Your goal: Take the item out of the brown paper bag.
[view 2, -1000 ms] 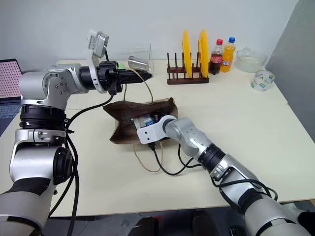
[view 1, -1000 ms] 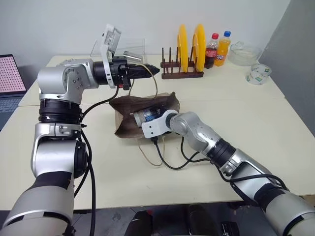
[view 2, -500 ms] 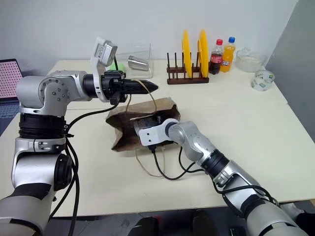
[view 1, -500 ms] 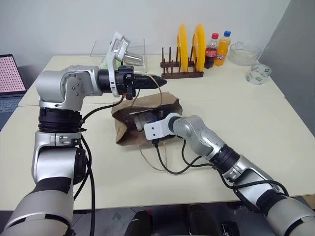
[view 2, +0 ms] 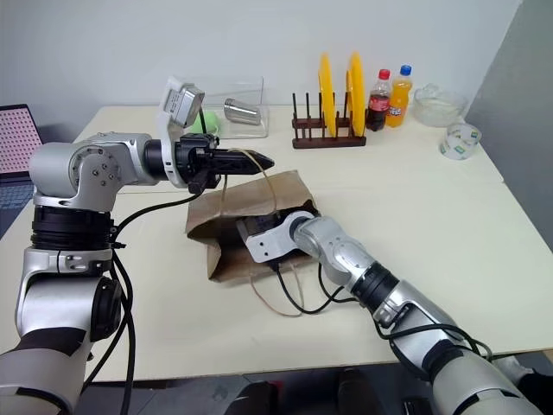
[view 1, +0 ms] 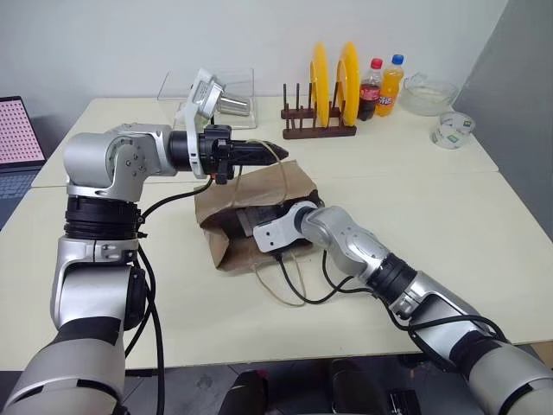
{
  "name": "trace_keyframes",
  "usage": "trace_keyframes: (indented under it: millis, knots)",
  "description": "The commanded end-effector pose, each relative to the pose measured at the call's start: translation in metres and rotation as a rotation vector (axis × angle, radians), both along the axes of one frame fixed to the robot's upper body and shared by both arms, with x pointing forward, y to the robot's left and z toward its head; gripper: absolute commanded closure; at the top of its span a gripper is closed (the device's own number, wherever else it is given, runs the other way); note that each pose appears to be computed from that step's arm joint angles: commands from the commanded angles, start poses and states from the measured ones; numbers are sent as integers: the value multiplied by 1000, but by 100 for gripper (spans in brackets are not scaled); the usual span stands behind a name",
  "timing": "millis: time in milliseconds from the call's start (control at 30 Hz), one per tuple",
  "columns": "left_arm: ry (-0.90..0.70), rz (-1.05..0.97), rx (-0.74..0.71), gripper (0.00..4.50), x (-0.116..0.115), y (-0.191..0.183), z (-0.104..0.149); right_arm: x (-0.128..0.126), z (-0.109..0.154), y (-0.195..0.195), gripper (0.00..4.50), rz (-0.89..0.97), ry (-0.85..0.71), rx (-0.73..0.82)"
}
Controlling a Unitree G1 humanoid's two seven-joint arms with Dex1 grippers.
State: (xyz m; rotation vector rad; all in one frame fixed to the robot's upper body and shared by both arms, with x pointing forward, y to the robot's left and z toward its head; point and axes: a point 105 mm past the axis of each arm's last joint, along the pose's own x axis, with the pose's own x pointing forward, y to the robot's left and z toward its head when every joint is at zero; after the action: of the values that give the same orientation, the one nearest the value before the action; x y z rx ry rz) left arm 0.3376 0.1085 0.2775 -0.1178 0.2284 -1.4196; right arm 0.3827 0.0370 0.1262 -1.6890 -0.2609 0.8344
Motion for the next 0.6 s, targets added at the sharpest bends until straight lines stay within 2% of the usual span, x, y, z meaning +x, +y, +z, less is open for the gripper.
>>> trace_keyframes:
  millis: [33,133,200,233,467,600]
  knots:
    - [-44,-15,-13,450,-2,3,7,1,4,6,3,13,-16,2]
    - [-52,2,-9,450,1,6,6,-1,3,7,62,20,22,16]
    - [-58,14,-6,450,4,7,6,-3,5,8,131,29,33,26]
    - [-62,21,-4,450,6,7,6,-3,8,9,149,39,30,34]
    - [-109,118,6,450,28,9,5,-14,29,10,149,119,29,80]
    - [-169,174,8,450,40,7,9,-32,36,7,149,184,112,94]
